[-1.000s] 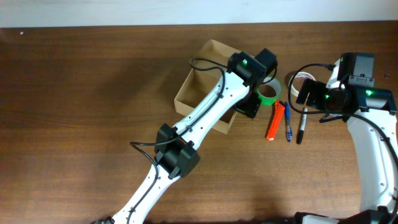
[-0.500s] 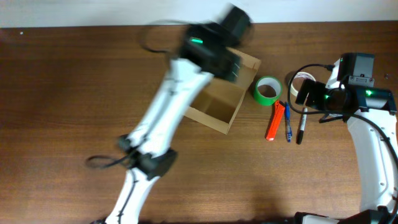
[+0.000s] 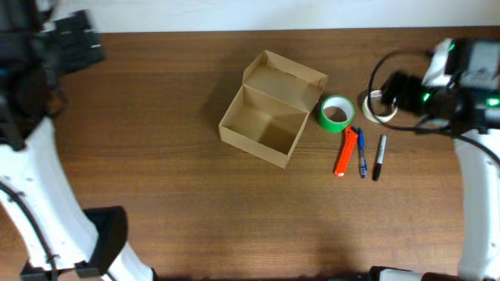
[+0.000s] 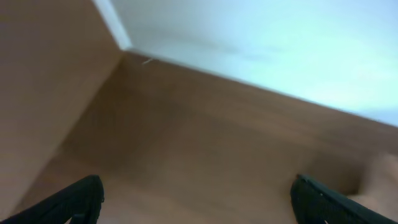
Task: Pack container
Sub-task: 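Retract the left arm and move the right gripper over the green tape, then grasp the green tape roll with the right gripper and lift it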
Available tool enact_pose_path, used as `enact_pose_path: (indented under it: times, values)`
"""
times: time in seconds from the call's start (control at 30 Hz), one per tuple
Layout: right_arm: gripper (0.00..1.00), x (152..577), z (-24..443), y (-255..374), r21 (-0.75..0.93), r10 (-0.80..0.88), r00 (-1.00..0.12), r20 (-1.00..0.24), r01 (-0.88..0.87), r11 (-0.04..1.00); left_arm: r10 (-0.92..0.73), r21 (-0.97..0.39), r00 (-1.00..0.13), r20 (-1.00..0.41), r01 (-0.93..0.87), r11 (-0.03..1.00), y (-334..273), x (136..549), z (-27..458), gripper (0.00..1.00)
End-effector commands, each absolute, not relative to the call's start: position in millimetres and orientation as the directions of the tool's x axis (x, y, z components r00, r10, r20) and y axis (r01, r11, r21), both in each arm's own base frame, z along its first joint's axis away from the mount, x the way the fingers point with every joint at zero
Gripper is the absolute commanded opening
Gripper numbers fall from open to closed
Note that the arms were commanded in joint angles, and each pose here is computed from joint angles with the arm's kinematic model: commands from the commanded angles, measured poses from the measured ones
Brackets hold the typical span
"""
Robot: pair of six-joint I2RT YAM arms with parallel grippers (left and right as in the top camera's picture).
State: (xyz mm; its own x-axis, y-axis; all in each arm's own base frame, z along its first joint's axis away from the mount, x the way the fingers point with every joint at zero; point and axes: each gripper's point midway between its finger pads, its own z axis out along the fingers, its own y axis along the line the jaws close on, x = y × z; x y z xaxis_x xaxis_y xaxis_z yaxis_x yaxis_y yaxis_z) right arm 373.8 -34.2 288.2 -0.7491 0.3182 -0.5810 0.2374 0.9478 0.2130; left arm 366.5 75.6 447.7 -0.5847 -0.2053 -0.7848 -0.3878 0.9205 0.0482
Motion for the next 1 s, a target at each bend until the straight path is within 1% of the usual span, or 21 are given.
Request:
enact_pose_path:
  times: [0.0,0.07,0.13,0.17,0.27,0.4,0.43,0.47,0.57,0.67,0.73,0.83,0.97]
  values:
    - [0.9,376.6,363.9,-21.6,0.179,0.262,-0.641,-0.721,0.193,0.965,-0.239,0.154,-0.712,-0.661,-0.44,0.885,125.1,369.0,398.7,0.96]
    - [0.9,377.7,382.0,-14.0,0.165,0.245,-0.617,-0.748,0.184,0.969,-0.295,0.18,-0.76,-0.579,-0.473,0.863,146.6,364.0,369.3,1.0]
    - [0.88,383.0,380.0,-8.8,0.168,0.257,-0.62,-0.741,0.199,0.965,-0.356,0.21,-0.801,-0.481,-0.5,0.84,168.0,357.7,334.0,1.0]
    - [0.87,388.3,371.8,-5.5,0.173,0.264,-0.637,-0.724,0.203,0.964,-0.382,0.223,-0.816,-0.434,-0.508,0.832,176.9,355.2,316.0,1.0]
    - [0.86,412.5,323.2,1.5,0.161,0.276,-0.731,-0.624,0.225,0.961,-0.454,0.249,-0.838,-0.303,-0.529,0.811,199.7,344.7,262.2,1.0]
    - [0.86,439.7,254.7,7.7,0.149,0.286,-0.83,-0.479,0.244,0.958,-0.505,0.269,-0.844,-0.181,-0.536,0.8,211.8,328.3,209.8,1.0]
    - [0.86,444.8,237.9,11.6,0.161,0.289,-0.851,-0.439,0.242,0.957,-0.512,0.273,-0.846,-0.149,-0.533,0.801,212.2,323.5,197.6,1.0]
    - [0.85,450.5,210.2,16.9,0.173,0.3,-0.88,-0.369,0.252,0.952,-0.52,0.278,-0.847,-0.111,-0.529,0.802,211.9,317.0,183.7,1.0]
    - [0.82,452.7,165.4,17.6,0.152,0.333,-0.908,-0.254,0.303,0.941,-0.526,0.287,-0.85,-0.028,-0.511,0.811,206.1,302.8,158.4,1.0]
    - [0.8,453.8,133.6,17.7,0.127,0.336,-0.924,-0.182,0.317,0.94,-0.526,0.292,-0.85,0.032,-0.495,0.819,200.5,291.5,143.1,1.0]
    - [0.75,453.6,117.6,16.1,0.109,0.36,-0.922,-0.146,0.346,0.932,-0.525,0.294,-0.849,0.063,-0.487,0.822,197.5,285.4,135.7,1.0]
    - [0.72,455.9,105.8,11.3,0.08,0.382,-0.914,-0.138,0.374,0.924,-0.524,0.295,-0.848,0.078,-0.483,0.824,195.9,282.4,132.4,1.0]
    - [0.71,457.0,92.1,3.9,0.034,0.399,-0.907,-0.133,0.398,0.917,-0.524,0.295,-0.848,0.078,-0.483,0.824,196.0,282.4,132.4,1.0]
